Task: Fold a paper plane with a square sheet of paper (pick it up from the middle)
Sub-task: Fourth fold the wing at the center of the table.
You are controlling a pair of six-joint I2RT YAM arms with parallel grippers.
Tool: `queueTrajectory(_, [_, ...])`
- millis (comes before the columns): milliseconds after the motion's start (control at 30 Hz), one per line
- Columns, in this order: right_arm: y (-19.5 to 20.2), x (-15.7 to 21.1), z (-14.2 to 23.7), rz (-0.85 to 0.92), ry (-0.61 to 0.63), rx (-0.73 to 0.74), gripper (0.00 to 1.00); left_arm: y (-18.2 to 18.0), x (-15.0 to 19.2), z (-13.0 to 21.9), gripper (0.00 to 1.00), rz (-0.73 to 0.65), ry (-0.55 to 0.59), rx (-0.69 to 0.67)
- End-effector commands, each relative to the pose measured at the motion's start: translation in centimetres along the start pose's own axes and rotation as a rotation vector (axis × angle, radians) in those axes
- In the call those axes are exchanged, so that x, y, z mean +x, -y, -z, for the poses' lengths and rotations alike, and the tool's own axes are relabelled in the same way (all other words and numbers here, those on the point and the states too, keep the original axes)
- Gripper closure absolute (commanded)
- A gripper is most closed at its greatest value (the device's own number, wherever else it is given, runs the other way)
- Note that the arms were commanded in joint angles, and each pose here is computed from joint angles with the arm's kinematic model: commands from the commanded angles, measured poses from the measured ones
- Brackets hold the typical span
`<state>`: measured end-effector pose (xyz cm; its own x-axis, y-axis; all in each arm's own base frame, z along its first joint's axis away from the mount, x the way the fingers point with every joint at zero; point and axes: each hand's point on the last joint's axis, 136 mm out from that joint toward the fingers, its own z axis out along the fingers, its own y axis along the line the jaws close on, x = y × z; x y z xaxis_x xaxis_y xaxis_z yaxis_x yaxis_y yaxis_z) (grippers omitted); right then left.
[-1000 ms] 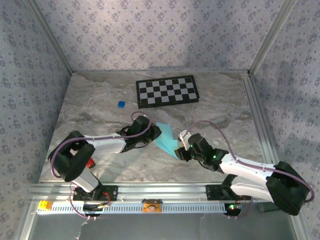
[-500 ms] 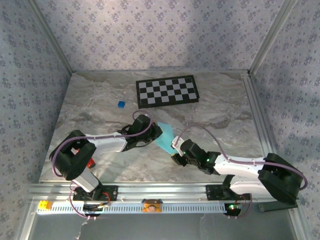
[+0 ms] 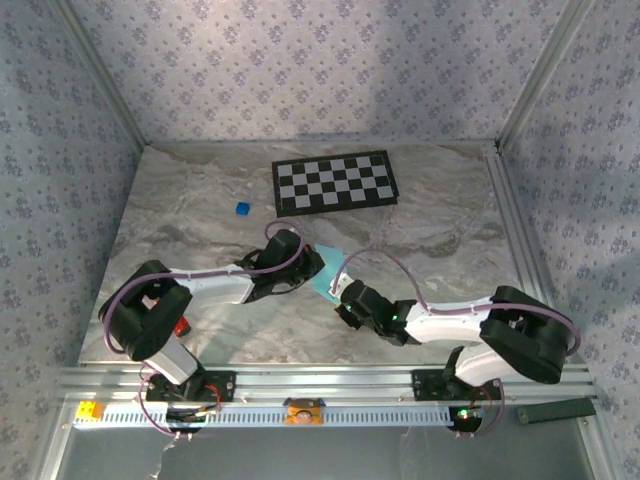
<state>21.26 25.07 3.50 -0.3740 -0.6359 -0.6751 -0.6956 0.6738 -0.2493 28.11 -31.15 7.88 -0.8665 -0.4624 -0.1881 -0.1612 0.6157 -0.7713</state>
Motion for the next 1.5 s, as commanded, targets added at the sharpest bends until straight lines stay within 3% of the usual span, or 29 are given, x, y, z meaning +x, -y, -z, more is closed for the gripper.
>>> queueTrajectory(0, [0.6, -1.0, -0.1, -0.022, 0.023, 0.044, 0.57, 0.4, -0.4, 0.7, 0.94, 0.015, 0.024, 0.008])
queueTrajectory(533, [0.1, -0.5, 0.1, -0.077, 0.020, 0.002, 0.72, 0.4, -0.4, 0.9, 0.94, 0.012, 0.029, 0.002])
queueTrajectory(1333, [0.3, -0.3, -0.6, -0.157, 0.004, -0.021, 0.88, -0.1, -0.9, 1.0, 0.94, 0.021, 0.039, -0.015])
queueTrajectory(1467, [0.0, -0.4, -0.8, -0.168, 0.001, -0.033, 0.90, -0.1, -1.0, 1.1, 0.88, 0.025, 0.042, -0.014])
